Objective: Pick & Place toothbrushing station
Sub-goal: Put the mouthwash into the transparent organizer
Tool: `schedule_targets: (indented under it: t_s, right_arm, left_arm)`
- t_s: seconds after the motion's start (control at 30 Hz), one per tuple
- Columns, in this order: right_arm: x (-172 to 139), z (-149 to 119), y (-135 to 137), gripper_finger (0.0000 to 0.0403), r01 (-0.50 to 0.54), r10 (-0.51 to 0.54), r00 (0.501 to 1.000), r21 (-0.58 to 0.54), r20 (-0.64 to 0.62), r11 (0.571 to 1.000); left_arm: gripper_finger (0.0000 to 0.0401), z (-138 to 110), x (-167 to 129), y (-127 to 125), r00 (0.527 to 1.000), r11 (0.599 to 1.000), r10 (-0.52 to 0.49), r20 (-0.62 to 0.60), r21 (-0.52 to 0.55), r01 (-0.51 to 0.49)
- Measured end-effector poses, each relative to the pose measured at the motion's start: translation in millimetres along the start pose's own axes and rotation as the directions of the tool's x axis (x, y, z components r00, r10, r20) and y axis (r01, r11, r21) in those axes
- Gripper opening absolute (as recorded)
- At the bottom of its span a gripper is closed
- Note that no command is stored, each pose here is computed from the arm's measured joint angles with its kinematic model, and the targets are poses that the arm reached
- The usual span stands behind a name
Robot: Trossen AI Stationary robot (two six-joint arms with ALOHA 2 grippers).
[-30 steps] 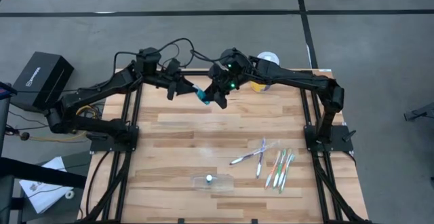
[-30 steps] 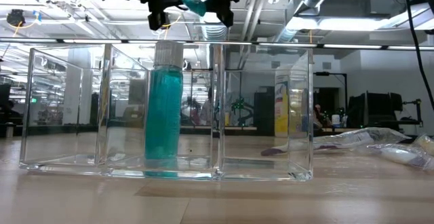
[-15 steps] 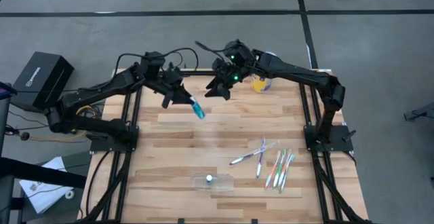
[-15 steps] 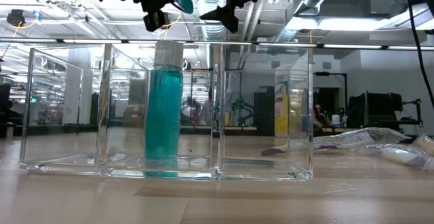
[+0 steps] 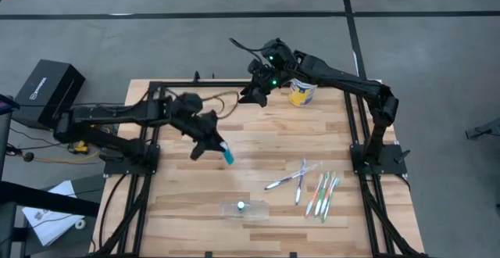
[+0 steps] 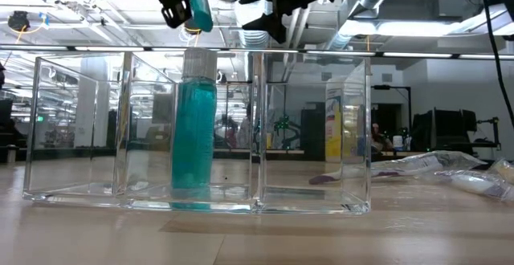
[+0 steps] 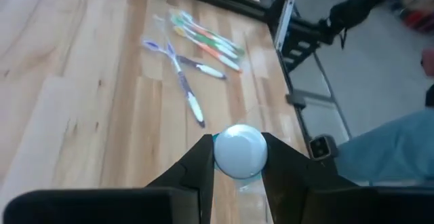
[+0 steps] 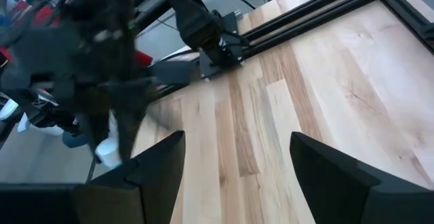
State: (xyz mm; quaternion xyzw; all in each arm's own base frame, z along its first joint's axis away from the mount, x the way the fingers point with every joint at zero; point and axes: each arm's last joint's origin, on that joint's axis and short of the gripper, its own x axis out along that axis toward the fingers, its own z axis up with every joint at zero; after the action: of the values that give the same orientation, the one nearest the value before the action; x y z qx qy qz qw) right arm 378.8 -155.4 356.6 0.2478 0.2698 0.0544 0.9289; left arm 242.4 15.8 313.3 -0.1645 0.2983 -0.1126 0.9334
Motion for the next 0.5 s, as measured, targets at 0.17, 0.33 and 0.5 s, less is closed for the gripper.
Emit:
schedule_targets:
  t_s: [0.17, 0.33, 0.5]
  right_arm:
    - [-0.2, 0.0, -0.3, 0.0254, 0.001, -0.001, 1.0, 0.001, 0.0, 1.0]
    - [-0.8, 0.2, -1.3, 0.0254, 0.004, -0.004, 1.0, 0.002, 0.001, 1.0]
    - [-0.9, 0.3, -1.9, 0.0254, 0.018, -0.018, 1.0, 0.003, 0.004, 1.0]
  left_arm:
    - [0.0086, -6.1, 10.7, -24.1, 0.998, 0.997, -0.051, -0.037, 0.058, 0.053]
    - [0.0086, -13.4, 22.3, -45.7, 0.989, 0.979, -0.119, -0.087, 0.157, 0.131]
    - [0.0086, -21.6, 37.8, -59.9, 0.975, 0.944, -0.168, -0.148, 0.261, 0.203]
